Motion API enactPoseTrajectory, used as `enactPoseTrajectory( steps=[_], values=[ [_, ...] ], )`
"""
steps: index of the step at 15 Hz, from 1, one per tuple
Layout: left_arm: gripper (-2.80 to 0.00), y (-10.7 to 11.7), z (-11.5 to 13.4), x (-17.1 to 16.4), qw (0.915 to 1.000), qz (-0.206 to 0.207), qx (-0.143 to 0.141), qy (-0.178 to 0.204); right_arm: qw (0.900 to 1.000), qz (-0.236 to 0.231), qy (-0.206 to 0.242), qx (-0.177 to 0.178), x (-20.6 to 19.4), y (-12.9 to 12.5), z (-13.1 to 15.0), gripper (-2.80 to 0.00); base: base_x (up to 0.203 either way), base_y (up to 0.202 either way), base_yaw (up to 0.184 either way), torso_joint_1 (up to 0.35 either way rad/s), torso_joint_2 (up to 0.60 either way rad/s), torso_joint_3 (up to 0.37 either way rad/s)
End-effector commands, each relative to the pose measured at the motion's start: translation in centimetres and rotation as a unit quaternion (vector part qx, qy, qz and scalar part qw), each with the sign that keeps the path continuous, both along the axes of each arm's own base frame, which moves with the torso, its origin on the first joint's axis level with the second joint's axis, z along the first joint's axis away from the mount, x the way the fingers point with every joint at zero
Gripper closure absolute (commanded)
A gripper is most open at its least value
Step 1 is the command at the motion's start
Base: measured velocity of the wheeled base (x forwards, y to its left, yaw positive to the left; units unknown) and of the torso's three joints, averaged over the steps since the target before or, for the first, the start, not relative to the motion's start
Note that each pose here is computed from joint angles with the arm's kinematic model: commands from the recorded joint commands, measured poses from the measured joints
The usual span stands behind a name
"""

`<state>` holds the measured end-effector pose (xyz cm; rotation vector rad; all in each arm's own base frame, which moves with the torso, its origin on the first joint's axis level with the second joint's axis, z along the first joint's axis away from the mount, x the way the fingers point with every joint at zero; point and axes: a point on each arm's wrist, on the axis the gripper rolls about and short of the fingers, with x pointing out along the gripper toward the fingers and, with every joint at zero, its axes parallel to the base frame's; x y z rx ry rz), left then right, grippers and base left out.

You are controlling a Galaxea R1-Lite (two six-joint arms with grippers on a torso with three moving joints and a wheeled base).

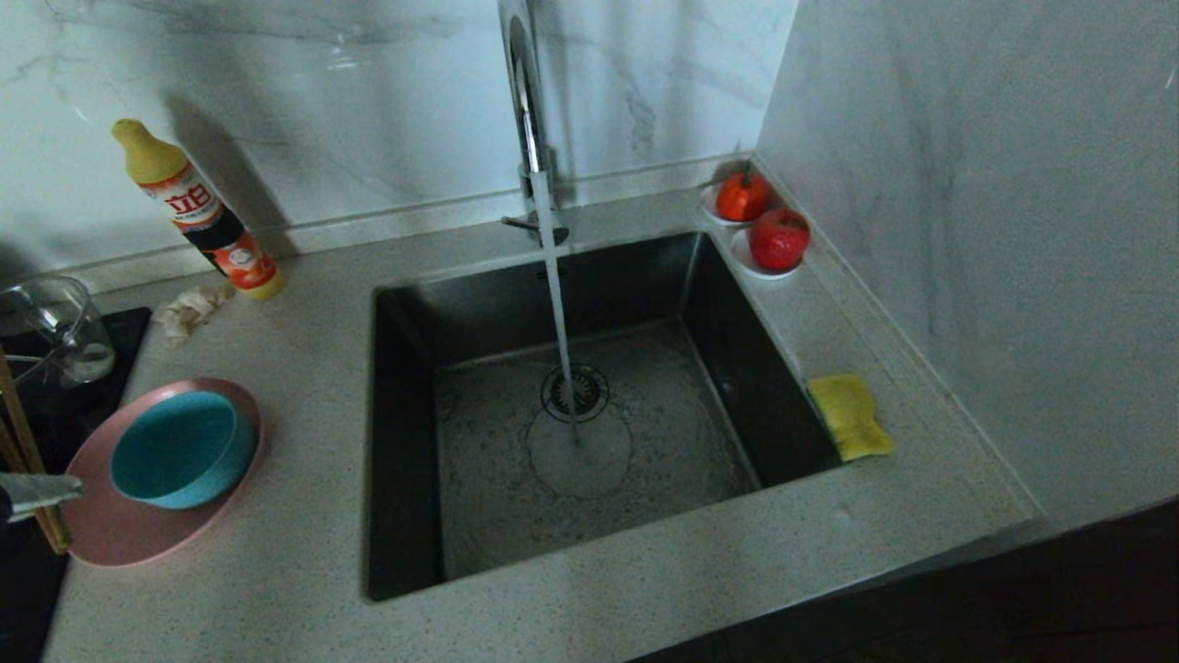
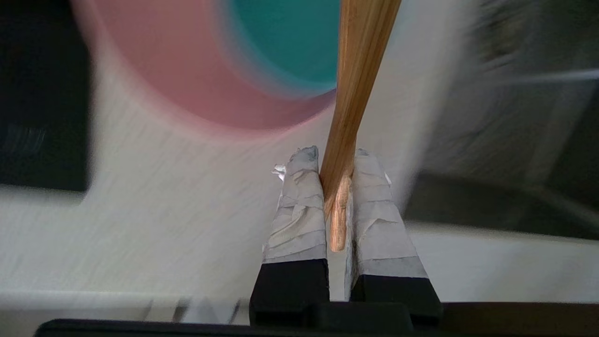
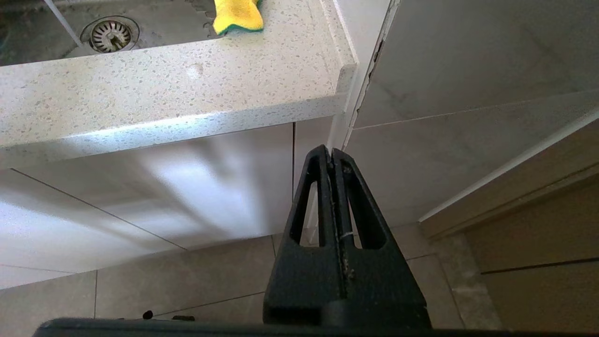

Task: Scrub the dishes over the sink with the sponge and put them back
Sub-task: Rinse the chopsticks

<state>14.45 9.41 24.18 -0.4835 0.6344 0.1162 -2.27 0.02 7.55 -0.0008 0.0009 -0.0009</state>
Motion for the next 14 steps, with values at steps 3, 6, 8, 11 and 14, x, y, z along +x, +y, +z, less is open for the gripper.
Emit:
enactPoseTrajectory(
  steps=[3,6,8,11,14],
  values=[
    [0.00,-2.1,6.0,-1.5,0.9839,-0.104,-0.022,-0.143,1.000,0.000,0.000,0.000,0.0,0.0,0.0,0.00,0.000,0.000,0.000,0.000,0.00,0.000],
    [0.00,-4.2,7.5,0.4,0.9654,-0.204,-0.026,-0.160,1.000,0.000,0.000,0.000,0.0,0.0,0.0,0.00,0.000,0.000,0.000,0.000,0.00,0.000],
    [0.00,-5.6,8.3,2.6,0.9503,-0.264,-0.037,-0.160,1.000,0.000,0.000,0.000,0.0,0.0,0.0,0.00,0.000,0.000,0.000,0.000,0.00,0.000],
    [0.00,-9.0,8.4,4.6,0.9199,-0.358,-0.049,-0.152,1.000,0.000,0.000,0.000,0.0,0.0,0.0,0.00,0.000,0.000,0.000,0.000,0.00,0.000],
    [0.00,-13.0,7.3,6.6,0.8975,-0.423,-0.036,-0.121,1.000,0.000,0.000,0.000,0.0,0.0,0.0,0.00,0.000,0.000,0.000,0.000,0.00,0.000]
  ],
)
